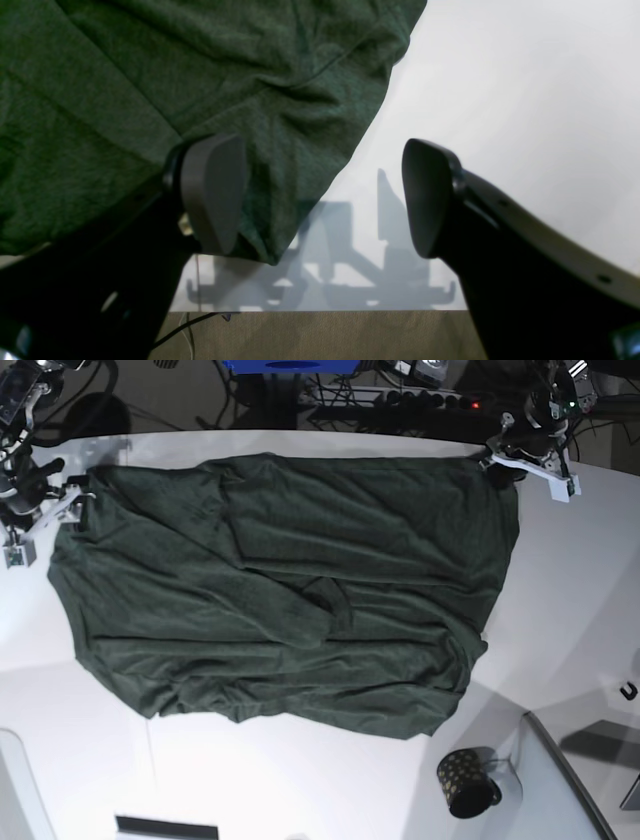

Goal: Layout the t-shirt on the table in an organized manner, then fold the t-shirt properly
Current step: 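Hold the shirt corners with both grippers, stretching the edge taut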

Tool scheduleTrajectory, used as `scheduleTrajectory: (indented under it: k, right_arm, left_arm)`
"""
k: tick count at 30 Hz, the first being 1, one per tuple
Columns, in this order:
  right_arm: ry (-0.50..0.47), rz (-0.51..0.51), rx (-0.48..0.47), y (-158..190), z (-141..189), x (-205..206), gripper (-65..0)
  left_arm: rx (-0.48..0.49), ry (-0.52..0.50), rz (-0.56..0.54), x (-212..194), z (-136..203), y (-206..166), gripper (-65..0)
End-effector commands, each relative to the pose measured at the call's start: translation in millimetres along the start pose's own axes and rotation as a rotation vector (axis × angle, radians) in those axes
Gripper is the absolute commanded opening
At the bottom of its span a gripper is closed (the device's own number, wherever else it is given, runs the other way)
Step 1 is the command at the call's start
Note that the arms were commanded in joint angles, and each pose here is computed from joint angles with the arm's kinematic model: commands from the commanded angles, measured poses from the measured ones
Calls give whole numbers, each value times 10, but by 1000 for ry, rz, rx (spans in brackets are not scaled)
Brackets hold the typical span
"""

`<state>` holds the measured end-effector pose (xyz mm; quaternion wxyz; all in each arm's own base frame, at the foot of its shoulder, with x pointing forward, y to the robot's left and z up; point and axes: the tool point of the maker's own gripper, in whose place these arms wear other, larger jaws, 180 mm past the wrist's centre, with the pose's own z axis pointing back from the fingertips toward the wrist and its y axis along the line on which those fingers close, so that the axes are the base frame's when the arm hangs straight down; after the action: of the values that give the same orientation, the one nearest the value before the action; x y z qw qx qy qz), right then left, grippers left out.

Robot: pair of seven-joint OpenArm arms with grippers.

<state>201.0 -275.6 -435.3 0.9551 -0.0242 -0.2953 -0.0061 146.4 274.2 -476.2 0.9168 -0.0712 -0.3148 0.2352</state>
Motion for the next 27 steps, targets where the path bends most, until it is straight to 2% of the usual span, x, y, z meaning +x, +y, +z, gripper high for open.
scheduleTrajectory:
  k: [1, 4, 7, 8, 21, 27]
  right_arm:
    - [-43, 8, -9, -49, 34, 126, -191]
    - [-43, 8, -9, -49, 34, 126, -191]
    - [-43, 8, -9, -49, 34, 126, -191]
    - [-43, 8, -9, -49, 34, 126, -191]
    - [-29, -9, 7, -20, -31, 72, -191]
    - [-24, 0, 22, 42, -50, 78, -191]
  left_arm:
    - [2, -30, -14, 109, 32, 29, -502]
    - [2, -32, -14, 117, 35, 30, -538]
    - [7, -41, -14, 143, 60, 51, -637]
    - [7, -44, -18, 155, 71, 50, -650]
    - [-17, -83, -86, 274, 278, -93, -650]
    - [-3, -51, -92, 139, 341, -28, -650]
